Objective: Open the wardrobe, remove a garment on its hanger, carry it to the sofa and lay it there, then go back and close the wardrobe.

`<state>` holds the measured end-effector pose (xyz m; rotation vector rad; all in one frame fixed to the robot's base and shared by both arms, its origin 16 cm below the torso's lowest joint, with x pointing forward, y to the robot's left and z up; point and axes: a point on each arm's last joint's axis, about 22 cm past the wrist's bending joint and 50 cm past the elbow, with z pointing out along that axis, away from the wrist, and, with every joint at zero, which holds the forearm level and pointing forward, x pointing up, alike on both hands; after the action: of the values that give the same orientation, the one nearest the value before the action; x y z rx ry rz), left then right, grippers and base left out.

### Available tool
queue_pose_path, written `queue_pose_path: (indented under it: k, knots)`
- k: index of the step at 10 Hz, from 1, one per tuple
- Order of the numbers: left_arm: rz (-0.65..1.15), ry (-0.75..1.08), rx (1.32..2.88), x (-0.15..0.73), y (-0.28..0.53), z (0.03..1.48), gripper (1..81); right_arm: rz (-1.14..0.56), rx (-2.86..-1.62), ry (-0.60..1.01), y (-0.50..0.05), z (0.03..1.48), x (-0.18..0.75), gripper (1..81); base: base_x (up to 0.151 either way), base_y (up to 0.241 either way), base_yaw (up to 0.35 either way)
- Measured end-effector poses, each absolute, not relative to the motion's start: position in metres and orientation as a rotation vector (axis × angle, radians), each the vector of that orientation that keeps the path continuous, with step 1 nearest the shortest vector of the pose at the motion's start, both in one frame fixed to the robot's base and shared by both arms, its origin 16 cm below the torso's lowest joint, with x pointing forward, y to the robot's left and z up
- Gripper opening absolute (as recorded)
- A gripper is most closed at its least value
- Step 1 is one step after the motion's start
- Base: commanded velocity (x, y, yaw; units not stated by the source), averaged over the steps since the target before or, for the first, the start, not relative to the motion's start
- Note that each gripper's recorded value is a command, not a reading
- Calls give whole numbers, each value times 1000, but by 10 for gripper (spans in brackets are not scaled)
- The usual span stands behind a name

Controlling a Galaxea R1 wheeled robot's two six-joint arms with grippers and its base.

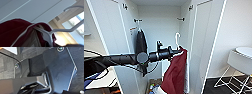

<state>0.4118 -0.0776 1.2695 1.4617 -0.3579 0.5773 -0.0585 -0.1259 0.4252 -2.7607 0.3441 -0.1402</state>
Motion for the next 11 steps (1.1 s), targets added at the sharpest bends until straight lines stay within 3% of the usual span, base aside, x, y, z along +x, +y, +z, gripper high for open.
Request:
queue_pose_path:
  k: [11]
  knots:
    - [558, -367, 1458, 400, -76, 1267, 10, -141, -2761, 344, -126, 425, -59, 811, 0, 0, 0]
